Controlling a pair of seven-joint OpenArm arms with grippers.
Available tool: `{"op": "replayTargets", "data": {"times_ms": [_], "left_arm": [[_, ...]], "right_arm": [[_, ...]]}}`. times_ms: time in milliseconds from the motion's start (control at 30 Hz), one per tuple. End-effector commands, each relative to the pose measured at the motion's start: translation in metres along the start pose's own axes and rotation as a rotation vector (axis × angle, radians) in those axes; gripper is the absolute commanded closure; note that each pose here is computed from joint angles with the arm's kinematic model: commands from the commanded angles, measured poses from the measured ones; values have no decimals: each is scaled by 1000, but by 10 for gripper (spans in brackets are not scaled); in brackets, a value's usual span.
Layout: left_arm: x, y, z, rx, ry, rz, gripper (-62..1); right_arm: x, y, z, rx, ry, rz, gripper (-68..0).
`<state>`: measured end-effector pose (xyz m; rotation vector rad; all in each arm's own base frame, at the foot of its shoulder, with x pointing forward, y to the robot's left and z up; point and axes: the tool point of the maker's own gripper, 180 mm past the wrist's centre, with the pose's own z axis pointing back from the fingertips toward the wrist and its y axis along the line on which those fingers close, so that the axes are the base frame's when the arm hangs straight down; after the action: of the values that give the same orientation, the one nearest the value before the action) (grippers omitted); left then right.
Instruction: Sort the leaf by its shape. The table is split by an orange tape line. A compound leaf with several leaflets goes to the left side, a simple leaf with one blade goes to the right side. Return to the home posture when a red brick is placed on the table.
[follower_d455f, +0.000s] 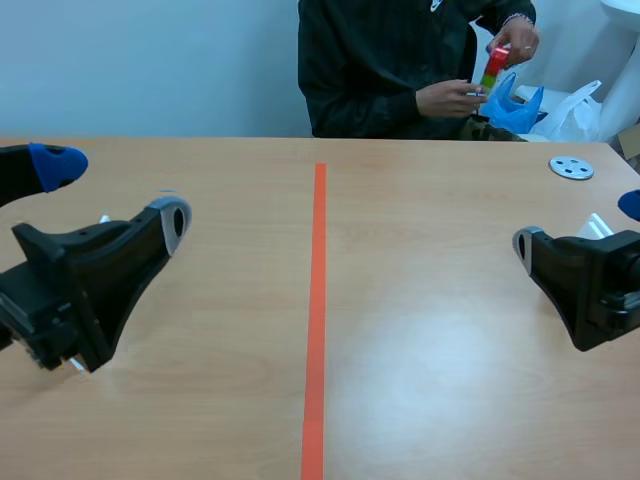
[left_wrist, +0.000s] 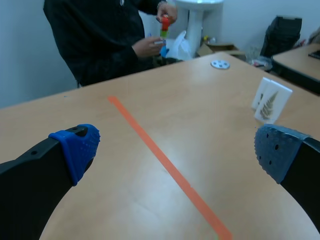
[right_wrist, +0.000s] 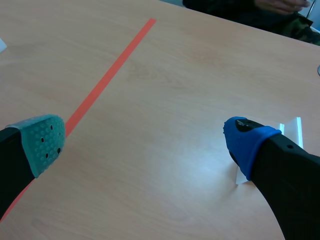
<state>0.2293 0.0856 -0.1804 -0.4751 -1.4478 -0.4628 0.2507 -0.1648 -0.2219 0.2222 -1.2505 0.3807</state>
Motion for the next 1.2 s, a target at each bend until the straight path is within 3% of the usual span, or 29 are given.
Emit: {"op": "replayTargets", "data": {"times_ms": [0, 367, 733, 1167], "left_arm": [[-2, 1, 0, 5, 5, 11, -623], [-13, 1, 1, 7, 62, 16, -623], [-35, 1, -6, -2, 93, 65, -623], [-41, 5, -8, 5, 97, 48, -623]], "right_arm": [[6, -3, 0, -6, -24, 4, -679], [7, -3, 0, -5, -26, 0, -679], [7, -3, 0, -4, -28, -2, -679], [7, -3, 0, -4, -29, -3, -679]]}}
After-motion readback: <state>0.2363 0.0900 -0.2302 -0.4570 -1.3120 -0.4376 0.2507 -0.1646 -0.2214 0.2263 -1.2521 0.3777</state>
